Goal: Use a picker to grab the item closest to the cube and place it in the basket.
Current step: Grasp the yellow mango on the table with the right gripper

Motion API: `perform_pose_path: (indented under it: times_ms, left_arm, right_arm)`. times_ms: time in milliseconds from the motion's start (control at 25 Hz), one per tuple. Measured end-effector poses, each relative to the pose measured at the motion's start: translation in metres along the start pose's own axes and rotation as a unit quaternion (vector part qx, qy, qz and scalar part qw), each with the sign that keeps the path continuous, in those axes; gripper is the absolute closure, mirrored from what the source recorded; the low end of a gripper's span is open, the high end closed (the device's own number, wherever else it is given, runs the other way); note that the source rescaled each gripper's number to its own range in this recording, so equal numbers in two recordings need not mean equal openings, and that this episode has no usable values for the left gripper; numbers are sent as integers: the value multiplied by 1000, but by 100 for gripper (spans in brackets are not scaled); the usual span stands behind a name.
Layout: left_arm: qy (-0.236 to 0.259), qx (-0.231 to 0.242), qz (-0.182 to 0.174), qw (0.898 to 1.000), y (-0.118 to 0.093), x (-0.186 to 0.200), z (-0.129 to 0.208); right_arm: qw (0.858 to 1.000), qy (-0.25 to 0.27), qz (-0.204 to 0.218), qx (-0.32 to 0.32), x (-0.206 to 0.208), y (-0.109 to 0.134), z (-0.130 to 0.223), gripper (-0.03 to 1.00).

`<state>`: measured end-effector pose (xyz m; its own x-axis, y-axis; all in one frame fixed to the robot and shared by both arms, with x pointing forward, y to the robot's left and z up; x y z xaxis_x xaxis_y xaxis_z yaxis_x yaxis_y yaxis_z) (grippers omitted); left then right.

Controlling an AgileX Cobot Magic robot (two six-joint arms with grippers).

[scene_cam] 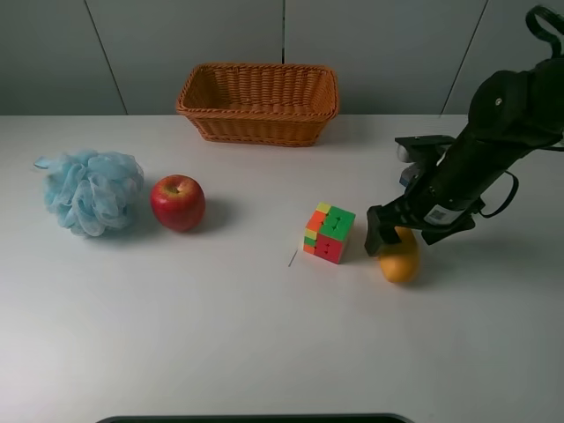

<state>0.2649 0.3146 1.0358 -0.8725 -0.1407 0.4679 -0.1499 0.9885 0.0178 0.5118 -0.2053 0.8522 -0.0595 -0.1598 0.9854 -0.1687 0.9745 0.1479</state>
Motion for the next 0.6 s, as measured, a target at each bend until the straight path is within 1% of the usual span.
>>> perform_pose_path:
  times_ms: [200,360,400,440,480,520,560,600]
  left_arm:
    - [0,0,0,1000,0,0,0]
    - [0,0,0,1000,0,0,0]
    - [0,0,0,1000,0,0,0]
    - [0,0,0,1000,0,0,0]
    - [0,0,0,1000,0,0,0]
    - [0,0,0,1000,0,0,0]
    - [0,0,0,1000,0,0,0]
    - [0,0,0,1000,0,0,0]
  right_arm:
    - [1000,20,3,8,-16,0,3,-3]
    - [1000,21,4,8,-20,0,2,-3]
    - [1000,20,4,8,-20,0,2,0]
    - [1000,20,4,8,-20,0,2,18]
    - [1000,20,4,8,-21,-1,2,49]
    - [1000,20,4,8,-21,-1,2,97]
    - [1000,20,4,9,-21,0,2,91]
    - [1000,20,4,9,-21,0,2,94]
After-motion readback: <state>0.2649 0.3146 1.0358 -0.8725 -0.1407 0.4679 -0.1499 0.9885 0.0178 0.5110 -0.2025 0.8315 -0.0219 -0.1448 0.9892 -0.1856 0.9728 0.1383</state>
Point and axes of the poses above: a point on each arm's last joint axis where the gripper is mounted, x pointing back along that axis away from the gripper, y along the wrist's bending axis when the last joint is at zero, z = x × y, the point moved 4 cm from there along -x, pointing out along that axis toward the gripper, and after that the axes turned 7 degrees about -x, right-handed, at the moved point
